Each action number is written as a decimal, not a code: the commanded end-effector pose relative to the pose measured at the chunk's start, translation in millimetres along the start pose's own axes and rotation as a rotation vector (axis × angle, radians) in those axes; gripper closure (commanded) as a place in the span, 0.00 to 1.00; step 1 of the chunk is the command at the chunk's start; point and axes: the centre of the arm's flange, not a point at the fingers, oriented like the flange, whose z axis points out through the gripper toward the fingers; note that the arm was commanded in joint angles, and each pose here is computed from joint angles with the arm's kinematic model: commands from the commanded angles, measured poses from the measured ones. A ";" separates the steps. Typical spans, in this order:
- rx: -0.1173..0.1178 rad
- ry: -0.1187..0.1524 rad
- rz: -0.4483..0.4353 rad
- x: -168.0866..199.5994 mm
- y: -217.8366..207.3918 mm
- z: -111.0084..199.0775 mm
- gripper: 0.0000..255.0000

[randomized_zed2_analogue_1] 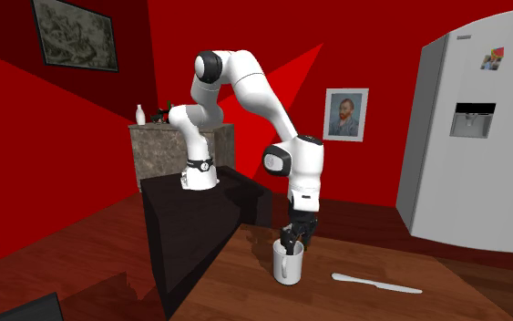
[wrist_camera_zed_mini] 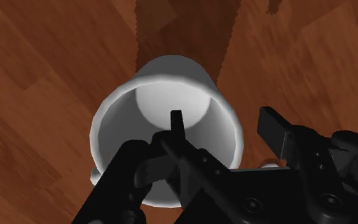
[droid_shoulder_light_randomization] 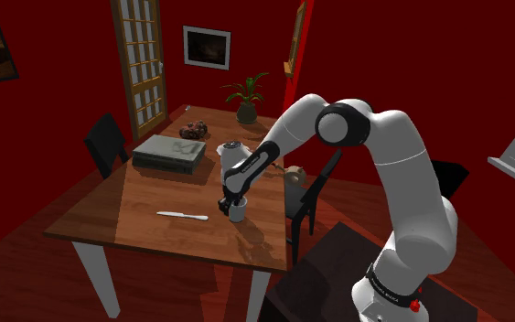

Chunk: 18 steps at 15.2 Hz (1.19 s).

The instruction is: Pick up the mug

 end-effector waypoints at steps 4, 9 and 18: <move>0.000 0.000 0.000 0.0 -0.1 0.4 1.00; 0.000 0.000 0.000 -0.1 0.3 0.4 1.00; 0.000 0.000 0.000 -0.8 3.5 -47.0 1.00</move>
